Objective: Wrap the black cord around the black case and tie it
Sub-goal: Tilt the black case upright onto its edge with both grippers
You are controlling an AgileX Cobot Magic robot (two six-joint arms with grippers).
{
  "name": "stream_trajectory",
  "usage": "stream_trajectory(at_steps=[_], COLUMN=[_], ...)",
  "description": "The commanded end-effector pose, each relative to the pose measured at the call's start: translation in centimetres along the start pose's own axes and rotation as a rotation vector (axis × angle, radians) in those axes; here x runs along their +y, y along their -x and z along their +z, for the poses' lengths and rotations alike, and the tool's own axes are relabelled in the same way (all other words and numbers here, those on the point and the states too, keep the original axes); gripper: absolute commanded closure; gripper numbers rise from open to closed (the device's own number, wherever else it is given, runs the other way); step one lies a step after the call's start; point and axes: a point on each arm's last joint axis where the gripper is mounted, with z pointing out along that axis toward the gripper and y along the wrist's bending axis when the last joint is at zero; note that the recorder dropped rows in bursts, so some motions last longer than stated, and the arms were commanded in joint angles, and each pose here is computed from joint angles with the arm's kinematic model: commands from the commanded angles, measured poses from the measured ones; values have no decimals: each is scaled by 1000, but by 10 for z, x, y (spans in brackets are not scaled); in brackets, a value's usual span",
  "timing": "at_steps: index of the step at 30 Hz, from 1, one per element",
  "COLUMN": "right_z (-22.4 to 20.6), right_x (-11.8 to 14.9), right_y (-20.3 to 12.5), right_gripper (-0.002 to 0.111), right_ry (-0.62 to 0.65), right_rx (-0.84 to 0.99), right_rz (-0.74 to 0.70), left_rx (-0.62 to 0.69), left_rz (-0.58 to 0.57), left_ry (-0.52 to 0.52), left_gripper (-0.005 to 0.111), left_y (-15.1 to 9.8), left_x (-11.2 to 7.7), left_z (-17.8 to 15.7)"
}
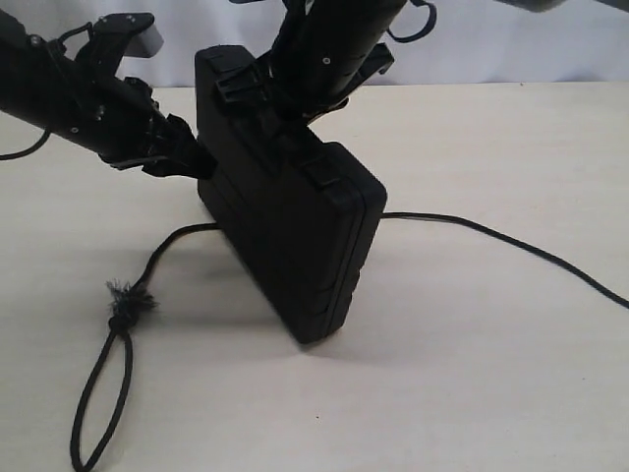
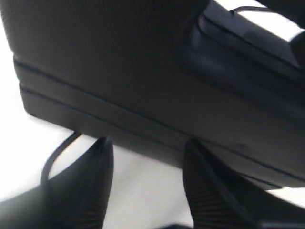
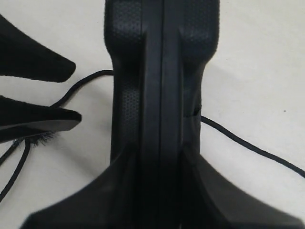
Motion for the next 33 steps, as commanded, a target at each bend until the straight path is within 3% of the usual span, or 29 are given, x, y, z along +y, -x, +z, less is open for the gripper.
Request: stream_trajectory(at_steps=[1,5,8,18,25,33], right_z=[-16,-16,-14,5,-12,-40], right_x=[8,9,11,12,17,11], right_y=[6,6,6,4,5,7], right_gripper=[93,68,62,62,62,62], right_ry=[73,84,105,128,172,100], right_rx=[-69,-69,-63,-20,-57,-125], right_rz=[-11,-6,8,11,-15,-43], left_rx=[-3,20,35,69,76,95], left_rz=[0,-18,-18,53,66,86], left_ry=[7,6,8,73,81,77], left_gripper=[62,62,62,62,62,62], left_y=[-2,-6,-8,-11,-12,-13], left_x=[4,9,11,17,19,17], left_z=[7,17,21,20,20,18])
